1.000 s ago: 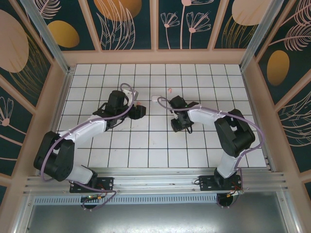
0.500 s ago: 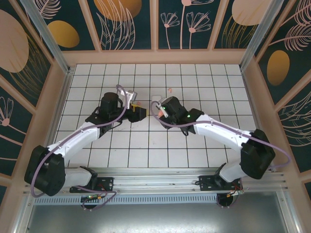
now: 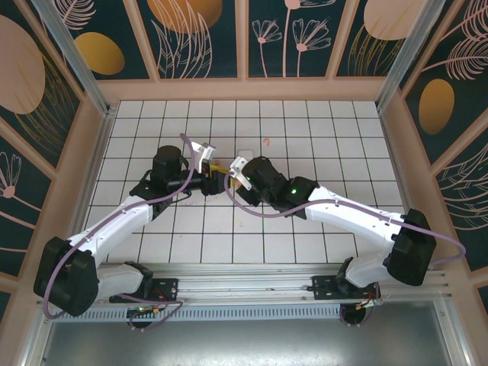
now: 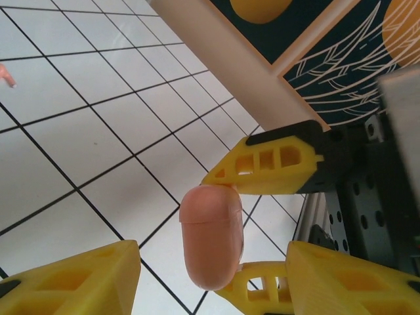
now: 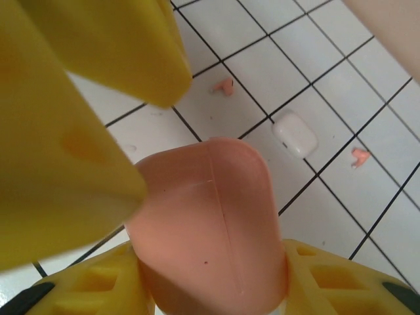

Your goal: Insert the wireless bluetooth earbuds into the charging case

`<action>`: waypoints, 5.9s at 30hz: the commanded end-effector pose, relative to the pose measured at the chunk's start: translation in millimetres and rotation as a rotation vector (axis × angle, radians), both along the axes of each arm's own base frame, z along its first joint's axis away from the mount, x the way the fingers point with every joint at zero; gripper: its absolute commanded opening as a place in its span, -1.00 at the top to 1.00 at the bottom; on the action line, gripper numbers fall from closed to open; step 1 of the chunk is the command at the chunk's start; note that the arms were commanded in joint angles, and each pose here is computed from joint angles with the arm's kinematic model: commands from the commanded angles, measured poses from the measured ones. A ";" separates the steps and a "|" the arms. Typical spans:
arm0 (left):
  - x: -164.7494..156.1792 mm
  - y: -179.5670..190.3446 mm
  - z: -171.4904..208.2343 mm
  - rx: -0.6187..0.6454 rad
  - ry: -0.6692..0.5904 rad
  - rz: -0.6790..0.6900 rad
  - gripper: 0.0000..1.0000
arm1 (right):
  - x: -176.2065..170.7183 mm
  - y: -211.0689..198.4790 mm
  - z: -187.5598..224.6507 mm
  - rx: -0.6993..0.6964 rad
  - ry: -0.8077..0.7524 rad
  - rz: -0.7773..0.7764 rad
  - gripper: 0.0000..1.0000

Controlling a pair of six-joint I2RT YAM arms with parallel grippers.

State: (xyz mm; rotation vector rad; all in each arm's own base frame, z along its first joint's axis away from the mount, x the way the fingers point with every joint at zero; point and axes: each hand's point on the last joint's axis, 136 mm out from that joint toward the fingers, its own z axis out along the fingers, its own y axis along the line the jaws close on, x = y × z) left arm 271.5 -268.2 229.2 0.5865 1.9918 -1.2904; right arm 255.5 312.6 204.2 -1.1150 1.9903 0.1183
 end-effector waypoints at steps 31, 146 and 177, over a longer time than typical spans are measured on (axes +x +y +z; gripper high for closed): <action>5.3 -1.0 11.3 -0.015 -0.061 0.014 1.00 | -8.0 -12.6 133.5 0.556 0.016 0.025 -0.19; -17.1 39.4 51.2 -0.135 -0.484 0.194 1.00 | 299.9 -72.7 -163.5 0.136 0.474 -0.711 -0.06; -16.4 40.3 44.7 -0.125 -0.464 0.201 1.00 | 288.1 -76.4 -182.7 0.072 0.534 -0.652 0.39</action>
